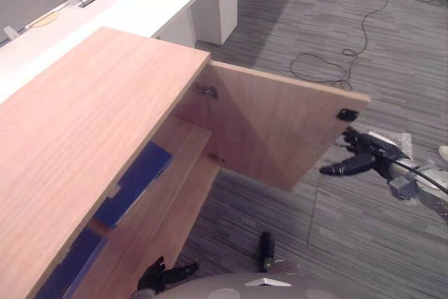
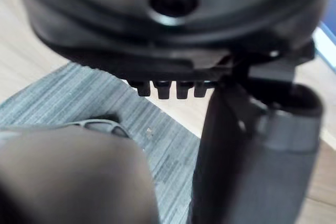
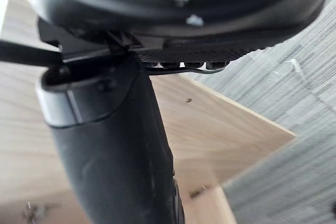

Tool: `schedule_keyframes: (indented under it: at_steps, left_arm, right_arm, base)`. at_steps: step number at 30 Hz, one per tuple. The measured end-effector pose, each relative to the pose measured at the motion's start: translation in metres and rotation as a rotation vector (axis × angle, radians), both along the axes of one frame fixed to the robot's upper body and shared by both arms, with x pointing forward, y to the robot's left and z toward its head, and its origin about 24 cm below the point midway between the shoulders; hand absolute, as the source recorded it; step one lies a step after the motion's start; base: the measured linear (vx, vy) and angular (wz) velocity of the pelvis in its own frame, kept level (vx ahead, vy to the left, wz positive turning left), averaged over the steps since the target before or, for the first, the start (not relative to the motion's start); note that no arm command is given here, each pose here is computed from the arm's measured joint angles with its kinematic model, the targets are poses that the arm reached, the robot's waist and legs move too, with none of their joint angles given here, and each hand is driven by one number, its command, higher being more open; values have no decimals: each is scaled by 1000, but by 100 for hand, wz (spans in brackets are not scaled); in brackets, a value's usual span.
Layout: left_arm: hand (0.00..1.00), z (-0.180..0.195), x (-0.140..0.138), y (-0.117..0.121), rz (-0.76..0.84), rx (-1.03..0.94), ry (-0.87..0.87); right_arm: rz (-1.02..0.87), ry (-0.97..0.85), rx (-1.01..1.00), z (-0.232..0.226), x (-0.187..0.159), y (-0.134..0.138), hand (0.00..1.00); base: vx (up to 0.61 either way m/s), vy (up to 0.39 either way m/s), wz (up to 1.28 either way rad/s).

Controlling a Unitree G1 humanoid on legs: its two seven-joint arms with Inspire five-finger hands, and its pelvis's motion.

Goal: Walk over to the cabinet, pick up the folder, carry it to the office cabinet, place the folder inside the office cabinet, then close the office cabinet door

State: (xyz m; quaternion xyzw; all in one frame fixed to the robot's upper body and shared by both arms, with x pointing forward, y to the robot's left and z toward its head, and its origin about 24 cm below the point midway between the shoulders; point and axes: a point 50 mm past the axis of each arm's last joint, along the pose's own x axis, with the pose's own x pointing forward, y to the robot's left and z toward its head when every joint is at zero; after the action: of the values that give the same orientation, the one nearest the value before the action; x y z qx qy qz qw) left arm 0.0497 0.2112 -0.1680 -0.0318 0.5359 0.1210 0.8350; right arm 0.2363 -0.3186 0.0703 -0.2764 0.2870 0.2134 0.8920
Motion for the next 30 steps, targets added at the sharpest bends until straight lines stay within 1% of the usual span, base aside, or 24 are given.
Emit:
schedule_keyframes:
  at_steps: [3, 4, 5, 6, 8, 9, 10, 12, 13, 14, 15, 18, 21, 26, 28, 30]
  left_arm:
    - [100, 0, 0, 1, -23, 3, 4]
    - [100, -1, -3, -2, -31, -3, 18]
    - [100, -2, -4, -5, -35, -9, 24]
    - [100, -2, -3, -4, -41, -5, 23]
    - [100, -1, 2, -5, -44, -5, 16]
    - [100, -2, 4, -10, -45, -15, 12]
    - [100, -3, 5, -19, -45, -34, 9]
    - [100, -2, 15, -29, -54, -55, -33]
    - [100, -2, 15, -31, -63, -58, -31]
    - [100, -2, 14, -31, -72, -60, -30]
    - [100, -2, 14, -31, -71, -58, -32]
    - [100, -1, 3, -17, -65, -23, -8]
    - [100, 0, -1, -7, -65, 0, 3]
    - [100, 0, -4, -1, -67, 17, 14]
    - [100, 0, -3, 0, -69, 19, 14]
    - [100, 1, 0, -1, -78, 19, 8]
  right_arm:
    - [161, 125, -17, -7, -9, 14, 100]
    - [277, 204, 3, -14, -17, 29, 100]
    - [321, 235, 21, -17, -21, 36, 100]
    - [415, 282, 67, -21, -27, 52, 100]
    - [533, 329, 158, -29, -35, 77, 100]
    - [584, 329, 213, -34, -38, 92, 100]
    - [604, 323, 236, -35, -39, 99, 100]
    - [663, 262, 352, -40, -36, 127, 100]
    - [663, 250, 377, -42, -35, 134, 100]
    - [668, 222, 429, -42, -32, 145, 100]
    - [671, 211, 456, -41, -31, 150, 100]
    - [651, 204, 554, -54, -34, 167, 100]
    - [539, 283, 617, -85, -49, 170, 100]
    - [428, 368, 641, -116, -65, 172, 100]
    - [400, 397, 601, -129, -68, 171, 100]
    - [348, 420, 510, -150, -72, 166, 100]
  base:
    - [-62, -61, -11]
    - [-78, -62, -19]
    - [-39, -29, -23]
    - [-1, -13, -10]
    - [3, -43, 1]
    - [-12, -42, 8]
    - [39, 12, 34]
    - [100, -20, 68]
    - [46, -87, 63]
    - [10, -48, 42]
    - [13, -5, 45]
    - [41, 68, 21]
    - [51, 148, 13]
    - [44, 204, 10]
    - [50, 190, 16]
    - [47, 158, 15]
